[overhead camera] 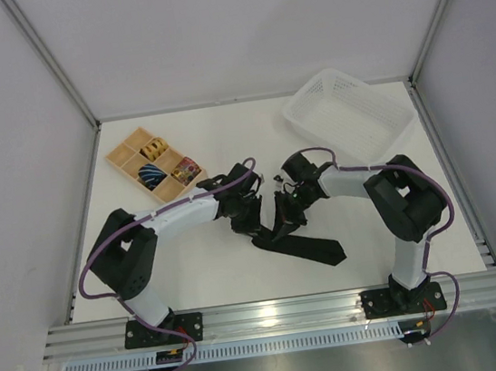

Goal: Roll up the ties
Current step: Roll the tie

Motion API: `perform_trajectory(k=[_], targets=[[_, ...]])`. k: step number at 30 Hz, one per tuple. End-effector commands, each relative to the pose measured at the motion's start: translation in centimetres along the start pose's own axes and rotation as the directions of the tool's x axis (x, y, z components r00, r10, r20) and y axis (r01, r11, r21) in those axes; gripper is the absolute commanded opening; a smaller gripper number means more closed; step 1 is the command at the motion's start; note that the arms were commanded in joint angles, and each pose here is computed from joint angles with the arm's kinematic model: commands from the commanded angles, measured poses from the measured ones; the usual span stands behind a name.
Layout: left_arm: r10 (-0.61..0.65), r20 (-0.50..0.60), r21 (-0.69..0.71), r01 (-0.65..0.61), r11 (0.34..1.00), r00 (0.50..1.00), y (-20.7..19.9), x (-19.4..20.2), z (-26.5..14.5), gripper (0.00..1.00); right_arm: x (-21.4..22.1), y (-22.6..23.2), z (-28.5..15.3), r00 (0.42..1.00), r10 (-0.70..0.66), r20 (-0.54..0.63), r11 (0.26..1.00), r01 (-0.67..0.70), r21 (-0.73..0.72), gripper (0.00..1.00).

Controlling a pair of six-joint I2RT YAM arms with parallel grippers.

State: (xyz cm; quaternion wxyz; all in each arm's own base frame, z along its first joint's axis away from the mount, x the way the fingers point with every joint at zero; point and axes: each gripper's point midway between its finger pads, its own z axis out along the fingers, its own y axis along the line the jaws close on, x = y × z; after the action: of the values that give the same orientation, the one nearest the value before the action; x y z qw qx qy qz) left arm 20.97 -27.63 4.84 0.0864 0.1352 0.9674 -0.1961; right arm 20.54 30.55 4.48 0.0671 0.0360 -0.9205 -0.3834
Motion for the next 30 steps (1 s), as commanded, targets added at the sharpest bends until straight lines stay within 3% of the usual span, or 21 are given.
perform_trajectory(k=[1,17,30], targets=[[0.003,0.081,0.028,-0.005,1.000,0.997,-1.5,-2.0,-1.9,0.00,-0.8,0.6,-0.1,1.000,-0.018,0.024,1.000,0.017,0.011,0.00],[0.045,0.102,0.054,-0.050,0.997,0.994,-4.2,-3.7,-2.9,0.01,-2.3,-0.1,1.2,1.000,-0.010,0.017,0.999,0.010,0.036,0.00],[0.101,0.009,0.132,-0.101,0.986,0.995,-8.3,-2.6,0.3,0.00,-4.2,0.5,0.8,0.999,0.030,0.027,0.998,-0.028,-0.063,0.00]])
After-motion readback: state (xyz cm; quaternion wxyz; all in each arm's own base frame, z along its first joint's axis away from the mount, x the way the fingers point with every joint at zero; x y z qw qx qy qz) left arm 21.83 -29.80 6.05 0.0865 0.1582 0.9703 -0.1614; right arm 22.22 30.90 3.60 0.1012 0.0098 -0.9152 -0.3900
